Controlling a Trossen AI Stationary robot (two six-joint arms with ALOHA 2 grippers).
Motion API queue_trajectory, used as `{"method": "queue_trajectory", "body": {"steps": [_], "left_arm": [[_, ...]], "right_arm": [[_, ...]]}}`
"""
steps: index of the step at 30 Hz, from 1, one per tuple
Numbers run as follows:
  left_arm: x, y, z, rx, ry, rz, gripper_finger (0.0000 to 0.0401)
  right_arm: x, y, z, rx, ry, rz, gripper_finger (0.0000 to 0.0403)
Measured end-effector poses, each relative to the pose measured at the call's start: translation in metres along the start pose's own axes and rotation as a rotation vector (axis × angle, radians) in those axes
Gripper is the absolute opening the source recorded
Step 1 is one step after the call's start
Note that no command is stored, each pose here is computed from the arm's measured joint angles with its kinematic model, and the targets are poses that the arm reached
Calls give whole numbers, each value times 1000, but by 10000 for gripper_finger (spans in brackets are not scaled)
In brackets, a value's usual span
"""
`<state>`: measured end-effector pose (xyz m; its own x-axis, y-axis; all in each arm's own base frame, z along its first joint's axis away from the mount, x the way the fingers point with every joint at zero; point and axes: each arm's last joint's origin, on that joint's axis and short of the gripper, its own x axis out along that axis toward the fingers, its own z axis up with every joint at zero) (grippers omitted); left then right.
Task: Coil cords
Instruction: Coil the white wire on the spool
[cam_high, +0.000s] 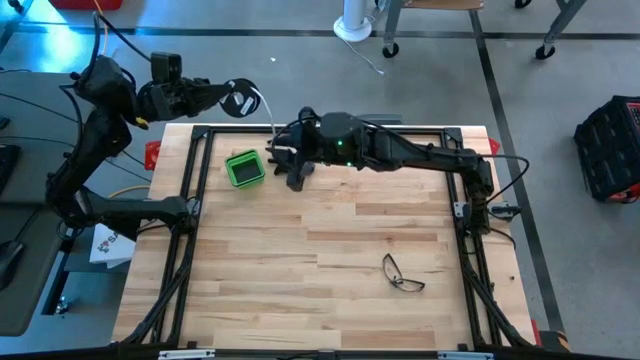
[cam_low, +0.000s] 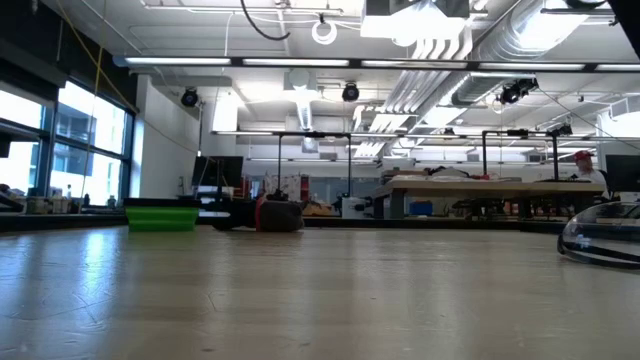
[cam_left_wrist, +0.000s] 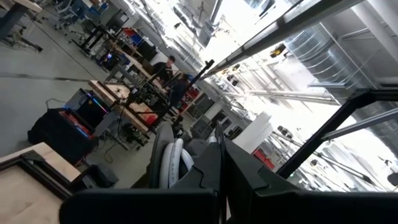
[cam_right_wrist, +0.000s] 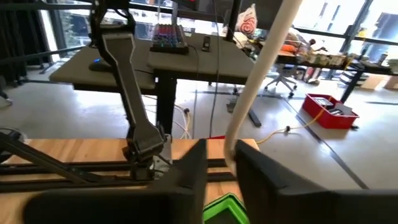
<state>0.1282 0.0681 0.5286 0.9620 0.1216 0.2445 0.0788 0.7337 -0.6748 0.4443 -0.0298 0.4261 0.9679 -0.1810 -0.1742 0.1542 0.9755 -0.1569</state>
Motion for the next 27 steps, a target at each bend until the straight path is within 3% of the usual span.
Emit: {"method": "queue_trajectory", "body": {"steps": [3, 12, 27], "left_arm": [[0, 0, 0, 0, 0, 0, 0], [9, 5, -1, -52, -15, 27, 0], [45, 2, -26, -258, 172, -111, 0]], "right_arm": [[-1, 5, 1, -2, -1, 4, 13], [2, 20, 4, 24, -48, 61, 3], [17, 40, 9, 59, -246, 182, 1]]}}
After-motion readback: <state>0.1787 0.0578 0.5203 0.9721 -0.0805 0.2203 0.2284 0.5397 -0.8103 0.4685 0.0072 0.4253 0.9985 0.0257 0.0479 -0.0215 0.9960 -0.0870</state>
